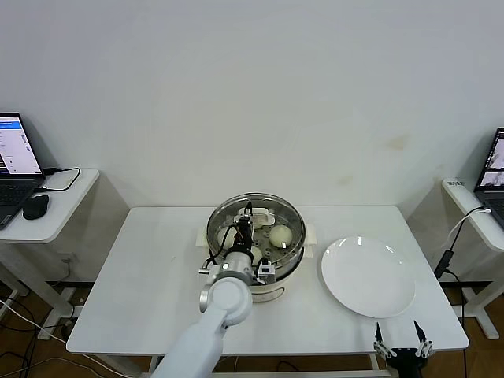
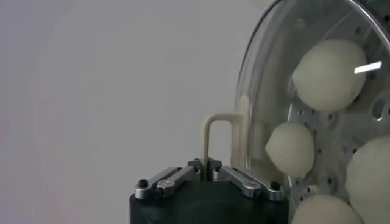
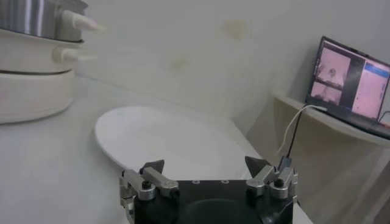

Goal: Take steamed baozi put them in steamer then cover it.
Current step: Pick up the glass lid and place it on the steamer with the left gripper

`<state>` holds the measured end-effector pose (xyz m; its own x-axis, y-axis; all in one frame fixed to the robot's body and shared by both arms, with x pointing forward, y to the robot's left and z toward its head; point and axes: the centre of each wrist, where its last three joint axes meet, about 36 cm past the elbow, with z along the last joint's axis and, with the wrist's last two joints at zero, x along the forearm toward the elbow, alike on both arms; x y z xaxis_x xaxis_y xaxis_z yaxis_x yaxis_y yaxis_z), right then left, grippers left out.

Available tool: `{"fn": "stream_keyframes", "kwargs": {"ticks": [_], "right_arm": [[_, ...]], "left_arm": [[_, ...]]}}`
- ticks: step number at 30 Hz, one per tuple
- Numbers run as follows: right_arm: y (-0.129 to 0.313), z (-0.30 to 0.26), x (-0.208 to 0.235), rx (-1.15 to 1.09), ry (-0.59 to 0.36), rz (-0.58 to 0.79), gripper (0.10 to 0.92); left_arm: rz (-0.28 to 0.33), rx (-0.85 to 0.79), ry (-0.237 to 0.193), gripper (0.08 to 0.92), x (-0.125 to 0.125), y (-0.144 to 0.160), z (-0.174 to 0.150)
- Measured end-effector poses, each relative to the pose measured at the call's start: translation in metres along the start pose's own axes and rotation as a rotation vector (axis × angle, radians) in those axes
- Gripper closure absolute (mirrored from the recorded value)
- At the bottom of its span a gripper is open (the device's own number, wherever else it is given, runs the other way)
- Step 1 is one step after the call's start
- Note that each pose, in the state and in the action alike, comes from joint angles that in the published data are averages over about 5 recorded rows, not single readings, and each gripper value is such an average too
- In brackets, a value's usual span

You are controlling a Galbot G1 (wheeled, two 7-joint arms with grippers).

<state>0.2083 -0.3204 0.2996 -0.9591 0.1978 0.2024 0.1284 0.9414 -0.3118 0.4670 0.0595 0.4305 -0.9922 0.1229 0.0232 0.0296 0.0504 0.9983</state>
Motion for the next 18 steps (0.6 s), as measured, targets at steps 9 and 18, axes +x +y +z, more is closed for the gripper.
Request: {"fn": "stream_keyframes", "kwargs": {"ticks": [9,18], "right_arm": [[0.0015,0.0006,0.0003,-0.001,0.003,-0.005,0.199],[0.0032,0.0026,-0.0003,-0.002,0.007,-0.009,0.199]], "left_arm": [[0.009,0.003,0.002,0.867,0.0012,-0.0042,-0.0061],[0.016,-0.004,0.001,0.867,0.0022,-0.0067,-0.0091]]}}
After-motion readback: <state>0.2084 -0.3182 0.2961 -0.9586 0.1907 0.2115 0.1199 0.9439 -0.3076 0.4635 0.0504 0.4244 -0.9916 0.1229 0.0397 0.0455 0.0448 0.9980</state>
